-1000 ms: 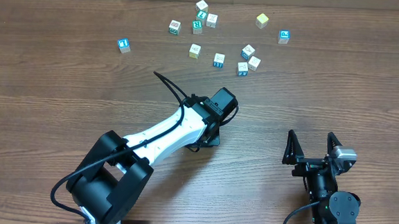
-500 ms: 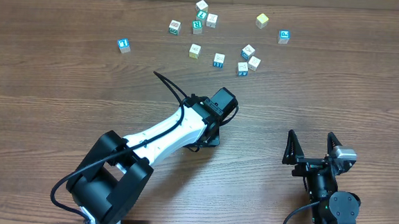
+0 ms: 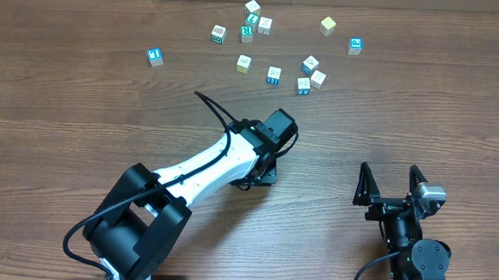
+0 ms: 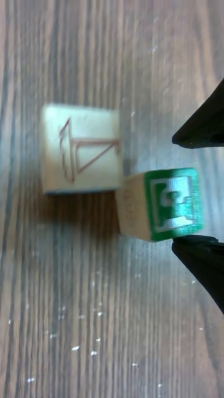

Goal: Form a circle

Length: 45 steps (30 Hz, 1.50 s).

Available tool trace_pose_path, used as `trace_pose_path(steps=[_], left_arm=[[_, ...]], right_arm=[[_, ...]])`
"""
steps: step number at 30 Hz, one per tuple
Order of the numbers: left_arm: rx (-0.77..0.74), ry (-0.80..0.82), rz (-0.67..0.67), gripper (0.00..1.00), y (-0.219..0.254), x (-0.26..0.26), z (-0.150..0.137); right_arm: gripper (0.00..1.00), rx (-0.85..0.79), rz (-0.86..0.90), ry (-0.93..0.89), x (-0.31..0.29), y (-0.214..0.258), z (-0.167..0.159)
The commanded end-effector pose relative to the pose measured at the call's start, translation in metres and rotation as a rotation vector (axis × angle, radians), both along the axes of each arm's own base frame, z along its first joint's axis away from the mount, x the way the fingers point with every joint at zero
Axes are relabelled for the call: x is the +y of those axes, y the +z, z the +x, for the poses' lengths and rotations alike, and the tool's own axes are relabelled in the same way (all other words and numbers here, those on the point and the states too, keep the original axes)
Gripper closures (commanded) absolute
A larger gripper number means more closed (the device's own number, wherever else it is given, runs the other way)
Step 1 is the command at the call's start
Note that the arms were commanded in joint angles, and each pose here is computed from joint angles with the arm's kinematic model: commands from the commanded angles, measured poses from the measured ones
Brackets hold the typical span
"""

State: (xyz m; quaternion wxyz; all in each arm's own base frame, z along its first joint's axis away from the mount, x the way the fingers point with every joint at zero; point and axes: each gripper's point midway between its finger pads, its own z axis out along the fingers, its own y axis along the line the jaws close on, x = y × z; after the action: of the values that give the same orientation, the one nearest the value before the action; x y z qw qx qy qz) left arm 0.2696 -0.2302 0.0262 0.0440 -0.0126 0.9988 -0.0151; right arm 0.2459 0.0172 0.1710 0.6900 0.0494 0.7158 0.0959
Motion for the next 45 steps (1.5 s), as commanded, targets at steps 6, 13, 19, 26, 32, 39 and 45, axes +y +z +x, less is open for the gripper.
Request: trace_pose_path(steps=[6, 13, 19, 26, 32, 39, 45], left_arm=[[-0.065, -0.053, -0.072, 0.55, 0.062, -0.021, 0.033], [-0.066, -0.007, -0.074, 0.5, 0.08, -0.009, 0.046], [-0.015, -0.02, -0.035, 0.45, 0.067, 0.001, 0.033], [0.039, -0.029, 0.005, 0.45, 0.037, 0.008, 0.012], [0.055, -0.035, 0.007, 0.37, 0.012, 0.009, -0.001], [0.036, -0.036, -0.007, 0.39, 0.003, 0.007, 0.001], [0.029, -0.013, -0.013, 0.46, 0.0, 0.007, 0.002]], right_arm=[[0.0, -0.007, -0.014, 0.004, 0.0, -0.001, 0.0], [0.0, -0.007, -0.014, 0.004, 0.0, -0.001, 0.0], [0.0, -0.007, -0.014, 0.004, 0.0, -0.001, 0.0], [0.0, -0.007, -0.014, 0.004, 0.0, -0.001, 0.0], [0.0, -0.007, -0.014, 0.004, 0.0, -0.001, 0.0], [0.0, -0.007, -0.014, 0.004, 0.0, -0.001, 0.0], [0.0, -0.007, -0.014, 0.004, 0.0, -0.001, 0.0]])
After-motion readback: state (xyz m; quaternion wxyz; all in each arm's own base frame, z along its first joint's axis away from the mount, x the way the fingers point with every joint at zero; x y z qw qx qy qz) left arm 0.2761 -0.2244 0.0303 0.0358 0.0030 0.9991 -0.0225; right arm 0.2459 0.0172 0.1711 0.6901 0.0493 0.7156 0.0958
